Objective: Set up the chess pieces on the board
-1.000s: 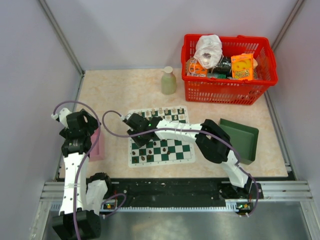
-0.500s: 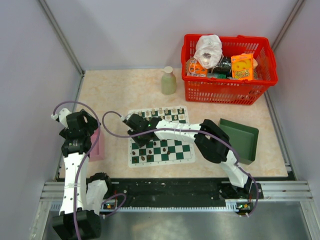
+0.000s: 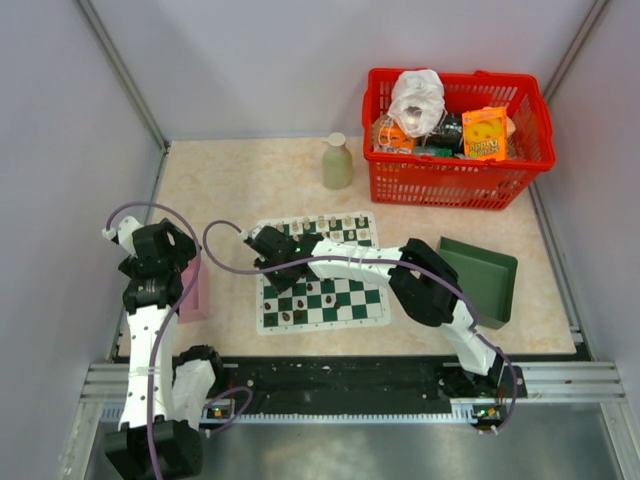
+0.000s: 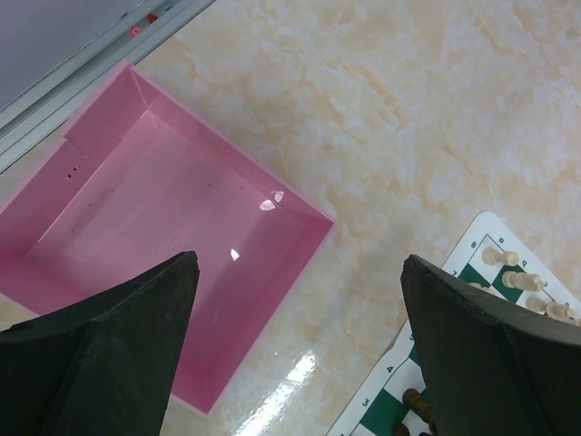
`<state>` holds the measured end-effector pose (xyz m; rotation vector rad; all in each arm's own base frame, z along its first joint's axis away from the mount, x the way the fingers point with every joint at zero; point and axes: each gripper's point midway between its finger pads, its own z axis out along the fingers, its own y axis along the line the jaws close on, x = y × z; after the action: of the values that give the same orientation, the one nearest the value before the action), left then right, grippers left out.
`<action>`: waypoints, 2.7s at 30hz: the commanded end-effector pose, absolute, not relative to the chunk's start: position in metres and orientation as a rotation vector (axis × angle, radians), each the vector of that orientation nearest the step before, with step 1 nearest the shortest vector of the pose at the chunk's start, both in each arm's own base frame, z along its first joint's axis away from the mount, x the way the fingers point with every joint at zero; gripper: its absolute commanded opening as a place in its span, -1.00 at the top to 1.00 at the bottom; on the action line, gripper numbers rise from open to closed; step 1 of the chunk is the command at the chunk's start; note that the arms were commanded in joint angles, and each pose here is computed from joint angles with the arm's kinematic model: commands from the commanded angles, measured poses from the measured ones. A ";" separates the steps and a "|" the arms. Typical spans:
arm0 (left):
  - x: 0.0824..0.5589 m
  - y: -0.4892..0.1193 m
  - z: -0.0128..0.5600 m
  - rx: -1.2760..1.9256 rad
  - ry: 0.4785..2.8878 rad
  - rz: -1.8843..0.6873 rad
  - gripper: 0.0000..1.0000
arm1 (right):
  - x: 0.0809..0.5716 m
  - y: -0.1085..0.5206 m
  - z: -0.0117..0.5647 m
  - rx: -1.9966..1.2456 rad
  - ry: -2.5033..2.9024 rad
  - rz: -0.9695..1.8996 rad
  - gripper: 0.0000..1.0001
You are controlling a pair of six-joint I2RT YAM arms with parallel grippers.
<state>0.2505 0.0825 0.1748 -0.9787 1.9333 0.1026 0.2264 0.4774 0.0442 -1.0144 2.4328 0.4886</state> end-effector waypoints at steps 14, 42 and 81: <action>0.253 0.087 0.186 -0.974 1.878 0.100 -0.97 | 0.221 0.488 0.122 -0.994 2.276 0.633 0.89; 0.251 0.082 0.194 -0.970 1.857 0.062 -0.98 | 0.205 0.401 0.076 -0.838 2.391 0.442 0.88; 0.251 0.082 0.188 -0.973 1.867 0.068 -0.97 | 0.210 0.416 0.128 -0.876 2.290 0.519 0.27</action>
<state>0.2473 0.0795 0.1828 -0.9673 1.9073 0.0743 0.2006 0.3885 0.0542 -0.9083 2.4523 0.3735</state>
